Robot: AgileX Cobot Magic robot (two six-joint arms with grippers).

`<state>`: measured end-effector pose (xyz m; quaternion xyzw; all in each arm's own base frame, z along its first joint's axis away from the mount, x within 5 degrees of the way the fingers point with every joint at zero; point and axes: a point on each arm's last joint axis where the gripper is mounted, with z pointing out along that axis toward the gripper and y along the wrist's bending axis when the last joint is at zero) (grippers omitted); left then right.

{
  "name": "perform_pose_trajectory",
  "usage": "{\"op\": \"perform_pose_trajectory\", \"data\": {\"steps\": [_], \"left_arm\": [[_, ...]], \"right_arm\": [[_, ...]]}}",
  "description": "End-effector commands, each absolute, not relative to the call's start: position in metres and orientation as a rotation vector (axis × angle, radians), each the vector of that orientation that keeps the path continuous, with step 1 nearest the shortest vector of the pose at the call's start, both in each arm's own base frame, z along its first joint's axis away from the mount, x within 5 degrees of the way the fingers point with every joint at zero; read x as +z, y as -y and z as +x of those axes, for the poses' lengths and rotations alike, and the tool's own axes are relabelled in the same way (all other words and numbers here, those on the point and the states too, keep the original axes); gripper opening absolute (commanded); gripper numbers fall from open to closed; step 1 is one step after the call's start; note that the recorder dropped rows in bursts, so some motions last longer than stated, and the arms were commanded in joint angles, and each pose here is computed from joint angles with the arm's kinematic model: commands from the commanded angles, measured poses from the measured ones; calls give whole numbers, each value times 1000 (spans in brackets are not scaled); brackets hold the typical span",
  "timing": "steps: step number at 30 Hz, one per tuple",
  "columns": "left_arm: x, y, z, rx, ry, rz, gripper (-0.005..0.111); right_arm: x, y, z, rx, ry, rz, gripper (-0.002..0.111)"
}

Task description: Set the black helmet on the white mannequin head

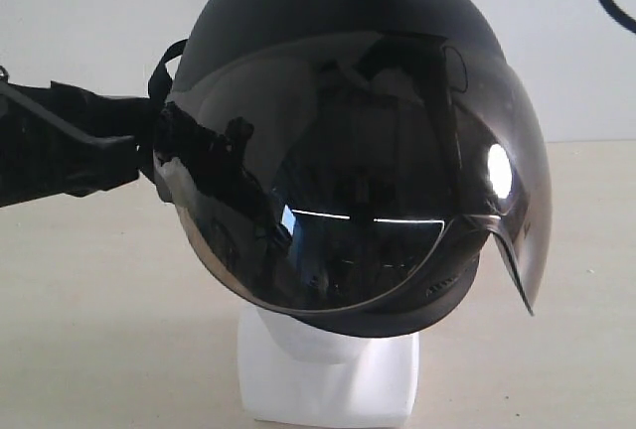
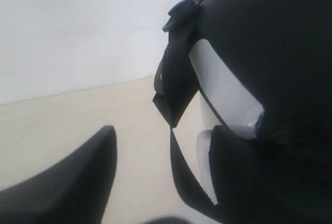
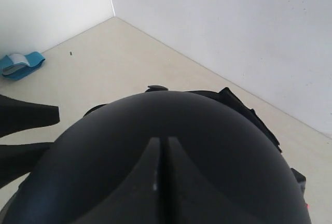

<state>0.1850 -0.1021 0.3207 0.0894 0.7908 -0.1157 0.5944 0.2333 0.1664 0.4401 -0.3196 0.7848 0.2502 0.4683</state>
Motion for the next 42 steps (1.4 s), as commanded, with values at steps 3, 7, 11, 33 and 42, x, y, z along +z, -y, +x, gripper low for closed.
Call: {"op": "perform_pose_trajectory", "data": {"steps": [3,7,11,33,42], "left_arm": [[302,111,197,-252,-1915,224,51],[294,114,202,-225,-1949,229,24],[284,114,209,-150,-1984,220,4],[263,76,264,-253,-2076,105,4],[252,74,298,-324,-2110,101,4]], "right_arm": [[419,-168,237,568,-2040,-867,0],[419,-168,237,570,-2042,-863,0],[421,-168,238,570,-2024,-848,0],[452,-165,240,515,-1895,-817,0],[465,-162,241,468,-1834,-804,0]]}}
